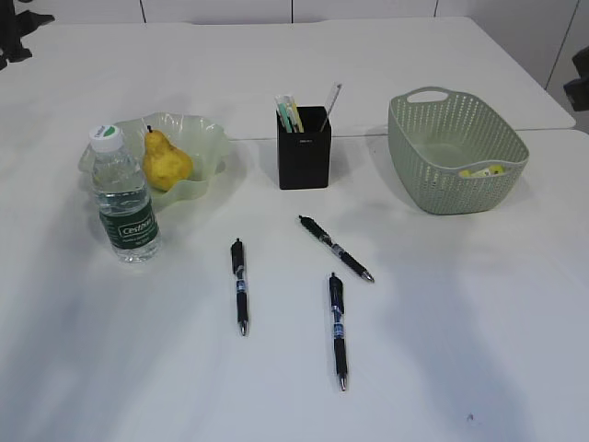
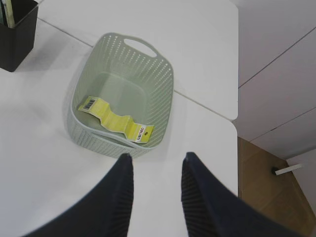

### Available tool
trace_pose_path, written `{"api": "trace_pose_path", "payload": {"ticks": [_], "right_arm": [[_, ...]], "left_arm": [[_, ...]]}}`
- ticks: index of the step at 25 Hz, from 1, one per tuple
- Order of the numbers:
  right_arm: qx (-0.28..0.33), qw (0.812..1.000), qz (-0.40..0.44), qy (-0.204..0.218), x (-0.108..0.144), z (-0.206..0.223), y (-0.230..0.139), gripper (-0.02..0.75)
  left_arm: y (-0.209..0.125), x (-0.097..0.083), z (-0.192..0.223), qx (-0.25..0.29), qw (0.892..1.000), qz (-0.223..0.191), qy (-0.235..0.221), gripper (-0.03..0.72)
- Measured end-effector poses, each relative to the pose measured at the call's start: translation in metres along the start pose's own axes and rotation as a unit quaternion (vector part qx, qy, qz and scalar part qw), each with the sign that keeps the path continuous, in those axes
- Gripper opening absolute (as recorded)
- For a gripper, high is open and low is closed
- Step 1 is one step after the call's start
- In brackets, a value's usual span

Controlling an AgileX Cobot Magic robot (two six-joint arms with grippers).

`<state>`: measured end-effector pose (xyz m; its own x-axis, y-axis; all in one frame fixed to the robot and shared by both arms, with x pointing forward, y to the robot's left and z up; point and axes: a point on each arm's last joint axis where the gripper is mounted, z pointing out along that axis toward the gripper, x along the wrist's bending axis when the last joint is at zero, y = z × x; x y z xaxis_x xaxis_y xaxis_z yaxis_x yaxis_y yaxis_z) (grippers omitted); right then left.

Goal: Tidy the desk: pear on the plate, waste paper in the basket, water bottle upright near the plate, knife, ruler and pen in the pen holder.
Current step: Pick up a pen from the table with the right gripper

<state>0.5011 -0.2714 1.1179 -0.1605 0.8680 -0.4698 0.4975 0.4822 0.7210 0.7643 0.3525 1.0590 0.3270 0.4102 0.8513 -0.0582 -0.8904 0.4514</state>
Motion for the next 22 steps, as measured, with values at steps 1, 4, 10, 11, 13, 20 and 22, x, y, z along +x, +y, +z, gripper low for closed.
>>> {"api": "trace_pose_path", "payload": {"ticks": [1,4,10,11,13,20,22], "right_arm": [[-0.001,1.000,0.000,0.000,0.000,0.000,0.000,0.279],[-0.002,1.000,-0.002,-0.001,0.000,0.000,0.000,0.279],[-0.004,1.000,-0.002,-0.001,0.000,0.000,0.001,0.279],[-0.004,1.000,-0.002,-0.001,0.000,0.000,0.001,0.279],[-0.004,1.000,-0.002,-0.001,0.000,0.000,0.001,0.279],[-0.004,1.000,-0.003,-0.001,0.000,0.000,0.001,0.279],[-0.005,1.000,-0.003,-0.001,0.000,0.000,0.001,0.279]], "left_arm": [[-0.006,-0.002,0.000,0.017,1.000,0.014,0.004,0.396],[-0.016,-0.008,0.001,0.054,0.995,0.087,0.009,0.395],[-0.031,-0.011,0.000,0.121,0.977,0.176,0.020,0.394],[-0.033,-0.012,0.000,0.127,0.976,0.177,0.020,0.392],[-0.035,-0.014,0.000,0.133,0.975,0.176,0.018,0.373],[-0.049,-0.034,-0.001,0.167,0.981,0.097,0.011,0.251],[-0.050,-0.034,-0.002,0.172,0.984,0.043,0.023,0.237]]}}
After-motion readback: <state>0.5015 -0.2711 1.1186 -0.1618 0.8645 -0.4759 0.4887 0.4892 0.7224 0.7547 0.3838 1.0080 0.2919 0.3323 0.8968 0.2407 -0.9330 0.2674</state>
